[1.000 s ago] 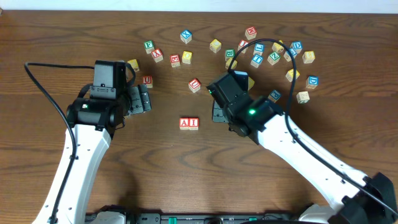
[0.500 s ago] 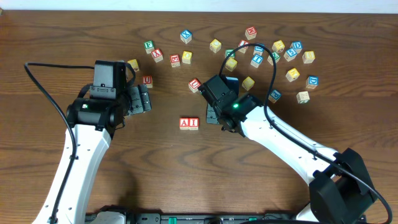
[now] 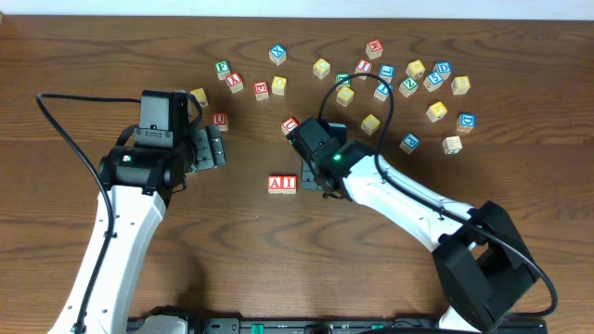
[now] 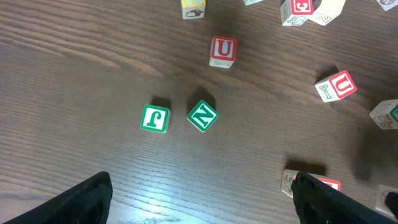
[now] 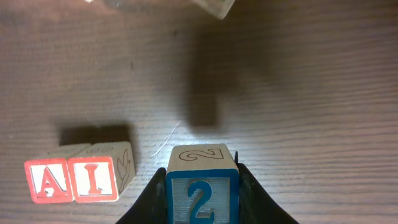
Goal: Spell out AI2
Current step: 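Lower the blue 2 block to the right of the I block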
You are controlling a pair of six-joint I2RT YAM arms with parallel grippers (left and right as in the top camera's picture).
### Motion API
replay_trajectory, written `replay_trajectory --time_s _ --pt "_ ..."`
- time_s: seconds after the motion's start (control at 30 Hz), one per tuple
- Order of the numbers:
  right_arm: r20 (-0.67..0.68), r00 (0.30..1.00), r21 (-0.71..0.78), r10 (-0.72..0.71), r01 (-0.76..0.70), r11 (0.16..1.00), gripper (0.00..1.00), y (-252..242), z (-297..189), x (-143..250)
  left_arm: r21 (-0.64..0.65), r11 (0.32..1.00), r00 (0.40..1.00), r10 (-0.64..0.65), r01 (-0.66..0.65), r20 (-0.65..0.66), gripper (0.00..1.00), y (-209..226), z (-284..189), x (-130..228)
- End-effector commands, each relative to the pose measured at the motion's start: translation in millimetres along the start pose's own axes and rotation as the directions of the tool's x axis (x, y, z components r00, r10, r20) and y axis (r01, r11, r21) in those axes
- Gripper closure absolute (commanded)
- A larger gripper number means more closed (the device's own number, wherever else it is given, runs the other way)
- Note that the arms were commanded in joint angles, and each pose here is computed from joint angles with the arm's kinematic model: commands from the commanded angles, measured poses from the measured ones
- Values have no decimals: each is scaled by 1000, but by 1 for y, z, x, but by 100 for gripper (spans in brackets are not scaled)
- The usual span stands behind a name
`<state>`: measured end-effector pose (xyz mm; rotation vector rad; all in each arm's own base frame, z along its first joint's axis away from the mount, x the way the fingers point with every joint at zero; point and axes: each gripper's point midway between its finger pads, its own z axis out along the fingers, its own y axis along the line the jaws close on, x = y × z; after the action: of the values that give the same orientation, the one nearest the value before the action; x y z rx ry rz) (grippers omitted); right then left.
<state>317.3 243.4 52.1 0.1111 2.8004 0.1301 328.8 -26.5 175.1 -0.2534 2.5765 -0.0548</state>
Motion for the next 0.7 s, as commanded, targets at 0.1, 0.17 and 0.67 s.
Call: replay_trajectory --time_s 0.1,0.17,0.67 --pt "-1 1000 -9 -29 29 1000 83 7 2 6 11 1000 1000 10 -10 -1 9 -1 -1 -1" --pt "-2 999 -11 -32 32 999 83 8 2 7 11 1000 1000 10 -10 -1 9 -1 -1 -1" --pt "29 998 -6 -56 56 998 83 16 0 9 11 1000 1000 10 -10 -1 9 -1 -1 -1"
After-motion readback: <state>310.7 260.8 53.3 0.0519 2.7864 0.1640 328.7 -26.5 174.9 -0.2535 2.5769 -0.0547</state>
